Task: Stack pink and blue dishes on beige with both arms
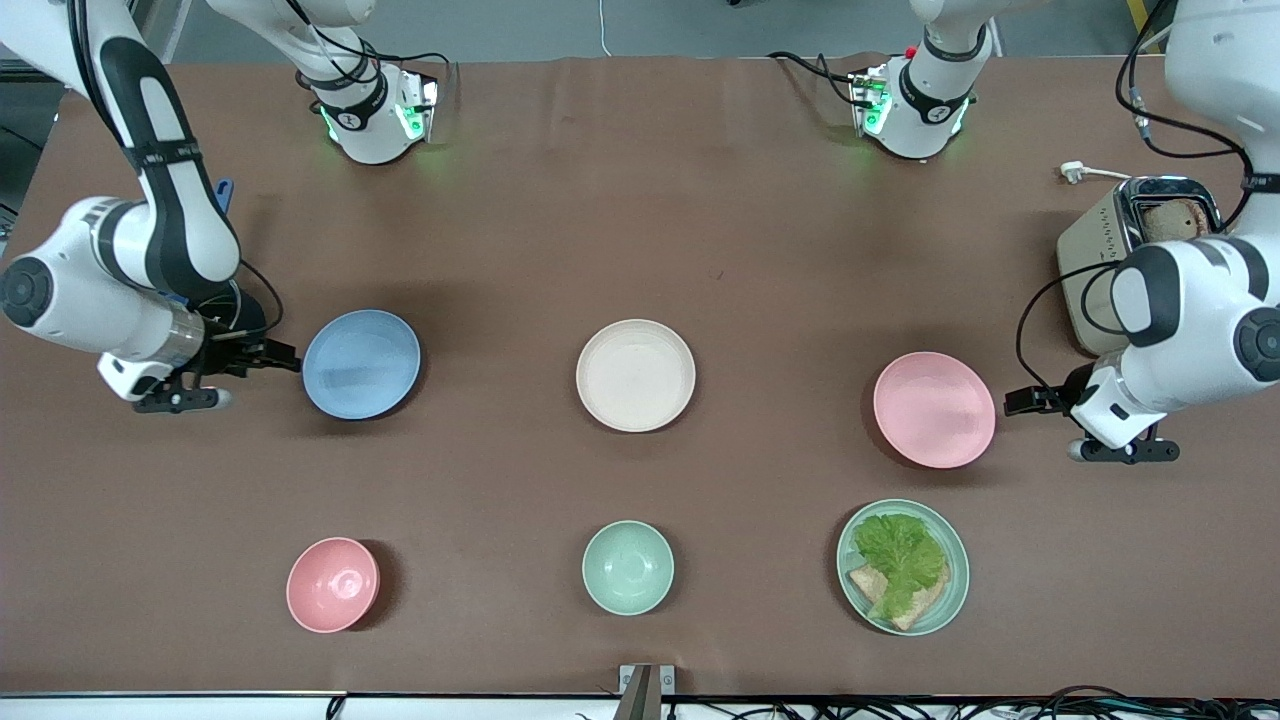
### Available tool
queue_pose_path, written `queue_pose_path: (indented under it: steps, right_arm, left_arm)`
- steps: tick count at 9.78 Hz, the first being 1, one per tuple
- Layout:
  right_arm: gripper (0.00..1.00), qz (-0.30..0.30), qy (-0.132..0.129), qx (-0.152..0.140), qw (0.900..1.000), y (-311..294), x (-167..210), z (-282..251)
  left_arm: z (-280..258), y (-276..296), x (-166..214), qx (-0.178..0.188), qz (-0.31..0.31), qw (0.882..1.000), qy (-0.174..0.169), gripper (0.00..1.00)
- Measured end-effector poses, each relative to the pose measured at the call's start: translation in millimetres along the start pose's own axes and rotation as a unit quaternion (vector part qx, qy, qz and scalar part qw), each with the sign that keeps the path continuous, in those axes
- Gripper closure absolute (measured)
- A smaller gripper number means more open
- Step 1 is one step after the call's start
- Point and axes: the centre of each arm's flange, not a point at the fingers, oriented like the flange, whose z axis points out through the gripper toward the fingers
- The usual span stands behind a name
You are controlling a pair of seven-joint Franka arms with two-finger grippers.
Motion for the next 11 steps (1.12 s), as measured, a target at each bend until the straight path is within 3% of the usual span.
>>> queue_pose_path:
  steps: [3, 6, 7, 8, 9, 11]
  right_arm:
    - [0.00, -0.031, 0.019, 0.050, 0.998, 23.7, -12.5, 37.1]
    - [0.00, -0.039, 0.018, 0.054, 0.998, 26.9, -21.2, 58.0]
    - [0.02, -0.037, 0.020, 0.052, 0.998, 28.7, -23.0, 64.3]
    - [0.04, -0.033, 0.020, 0.052, 0.998, 30.3, -26.4, 72.4]
    - [0.15, -0.026, 0.019, 0.056, 0.998, 31.0, -29.2, 79.7]
    - [0.22, -0.019, 0.015, 0.063, 0.998, 31.0, -30.6, 88.7]
  left_arm:
    - [37.0, -1.2, 7.6, -0.013, 0.012, 1.000, -0.018, 0.27]
    - [58.5, 5.3, 15.1, -0.022, 0.016, 0.999, -0.028, 0.41]
    - [63.7, 9.3, 15.8, -0.030, 0.012, 0.999, -0.030, 0.52]
    - [67.6, 14.1, 16.7, -0.037, 0.010, 0.999, -0.029, 0.52]
    - [69.9, 19.3, 18.2, -0.039, 0.013, 0.999, -0.026, 0.55]
    - [71.7, 22.2, 18.9, -0.040, 0.015, 0.999, -0.026, 0.63]
